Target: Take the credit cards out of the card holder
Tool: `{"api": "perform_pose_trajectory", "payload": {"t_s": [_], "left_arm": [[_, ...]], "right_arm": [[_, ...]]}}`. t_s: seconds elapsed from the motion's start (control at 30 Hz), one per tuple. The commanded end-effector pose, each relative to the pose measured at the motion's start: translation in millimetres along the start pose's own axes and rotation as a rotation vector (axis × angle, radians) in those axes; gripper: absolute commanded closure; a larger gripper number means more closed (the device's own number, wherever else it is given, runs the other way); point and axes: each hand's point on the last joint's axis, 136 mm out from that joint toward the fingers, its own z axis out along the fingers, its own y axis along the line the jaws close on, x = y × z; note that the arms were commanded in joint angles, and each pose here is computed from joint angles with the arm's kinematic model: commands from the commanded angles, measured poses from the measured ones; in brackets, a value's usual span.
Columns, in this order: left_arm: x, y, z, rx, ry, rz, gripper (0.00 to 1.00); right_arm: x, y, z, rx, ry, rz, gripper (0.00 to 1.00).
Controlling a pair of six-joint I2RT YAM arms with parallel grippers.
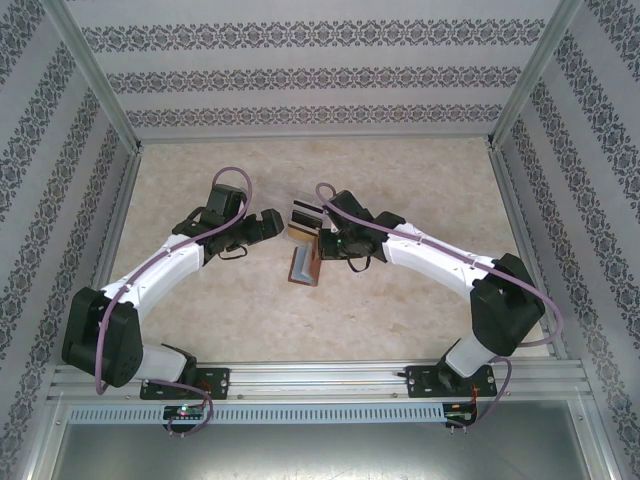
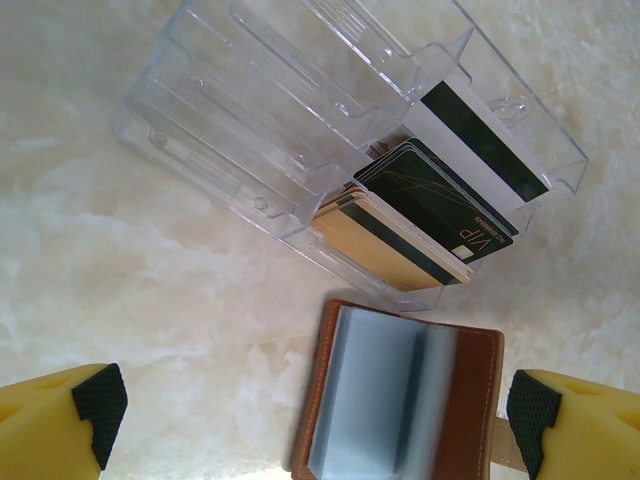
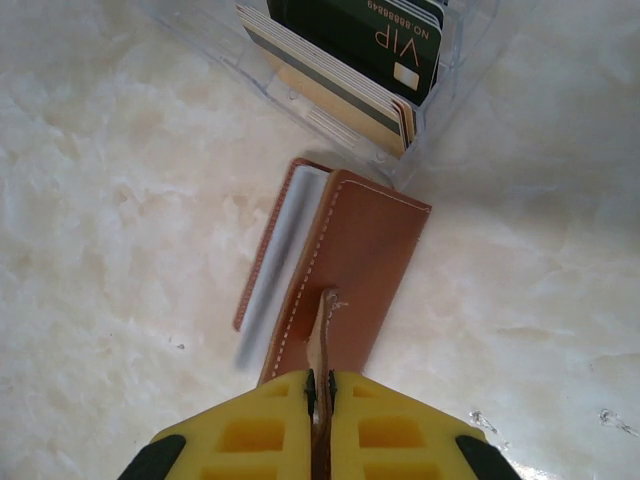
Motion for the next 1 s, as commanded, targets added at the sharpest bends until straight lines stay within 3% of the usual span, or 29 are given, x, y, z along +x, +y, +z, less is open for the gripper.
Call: {"api": "perform_pose_trajectory", "payload": {"t_s": [0.0, 0.37, 0.57, 0.97], "left_arm": [[-5, -1, -2, 0.018, -0.027, 0.018, 0.01], [11, -19, 17, 0.139, 0.090, 0.022, 0.01], [37, -42, 32, 0.284, 0.236, 0.008, 0.16], [86, -39, 56, 0.187, 0.394, -0.034, 0.50]], "right_arm": [[-1, -4, 2, 0.032, 0.002, -0.001, 0.91], [16, -65, 0, 0.153, 0.017, 0.088, 0.91], [17, -90, 12, 0.186, 0.054, 0.214, 0.91], [31, -114, 31, 0.245, 0.125, 0.282, 0.91]]}}
